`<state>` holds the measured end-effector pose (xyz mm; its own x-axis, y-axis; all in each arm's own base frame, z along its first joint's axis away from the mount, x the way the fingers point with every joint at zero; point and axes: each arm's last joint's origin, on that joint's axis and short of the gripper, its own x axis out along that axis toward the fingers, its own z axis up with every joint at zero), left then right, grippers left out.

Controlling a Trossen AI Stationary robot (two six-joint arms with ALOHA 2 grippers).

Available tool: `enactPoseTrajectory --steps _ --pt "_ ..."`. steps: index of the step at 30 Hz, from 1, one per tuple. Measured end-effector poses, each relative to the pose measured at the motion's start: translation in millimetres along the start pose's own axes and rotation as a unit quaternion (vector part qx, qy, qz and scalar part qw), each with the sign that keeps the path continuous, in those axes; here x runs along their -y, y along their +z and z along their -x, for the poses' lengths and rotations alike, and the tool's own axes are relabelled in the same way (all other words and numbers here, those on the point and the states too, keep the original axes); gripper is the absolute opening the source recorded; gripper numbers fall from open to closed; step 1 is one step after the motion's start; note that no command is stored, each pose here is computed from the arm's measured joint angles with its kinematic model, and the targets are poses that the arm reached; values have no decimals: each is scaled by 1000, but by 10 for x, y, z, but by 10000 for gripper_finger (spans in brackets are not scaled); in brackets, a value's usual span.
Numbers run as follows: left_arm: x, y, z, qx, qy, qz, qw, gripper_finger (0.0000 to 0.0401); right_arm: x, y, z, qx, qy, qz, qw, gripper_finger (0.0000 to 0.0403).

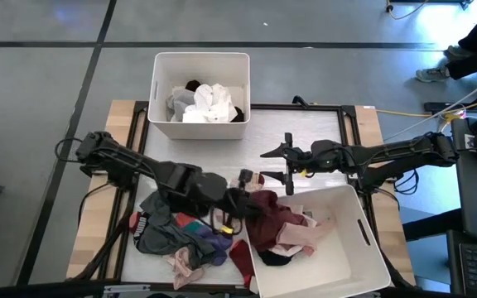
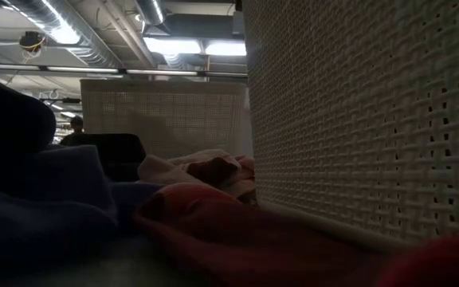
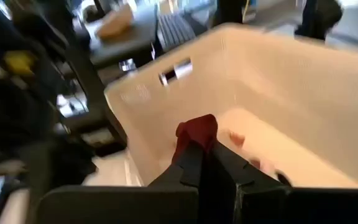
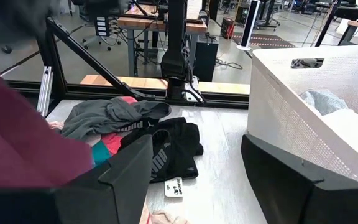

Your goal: Sort clothes

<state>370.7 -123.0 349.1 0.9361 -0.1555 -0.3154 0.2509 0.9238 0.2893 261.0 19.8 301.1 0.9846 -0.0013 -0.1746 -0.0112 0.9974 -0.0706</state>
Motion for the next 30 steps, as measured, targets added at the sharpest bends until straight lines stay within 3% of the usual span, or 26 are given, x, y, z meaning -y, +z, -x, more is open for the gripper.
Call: enactPoseTrajectory --steps 5,10,13,17,20,23,27,30 --pt "49 -165 -167 -41 -8 -4 999 30 0 0 0 0 0 0 1000 248" --pt "71 -253 -221 -70 -14 -5 997 105 0 0 0 0 0 0 1000 248" --pt "68 -168 -133 -90 -22 -5 996 151 0 0 0 0 0 0 1000 248" --pt "21 147 194 -124 -33 2 992 192 1 -1 0 -1 0 0 1000 248" --pt "-4 279 470 -177 -19 3 984 204 1 -3 0 -1 0 0 1000 248" --pt "-39 283 720 -226 35 20 973 204 1 -6 0 -3 0 0 1000 248" --pt "-82 136 959 -293 97 46 950 198 1 -7 0 -4 0 0 1000 248" --pt "-54 -75 976 -331 111 60 935 197 1 -7 0 -4 0 -2 1000 248"
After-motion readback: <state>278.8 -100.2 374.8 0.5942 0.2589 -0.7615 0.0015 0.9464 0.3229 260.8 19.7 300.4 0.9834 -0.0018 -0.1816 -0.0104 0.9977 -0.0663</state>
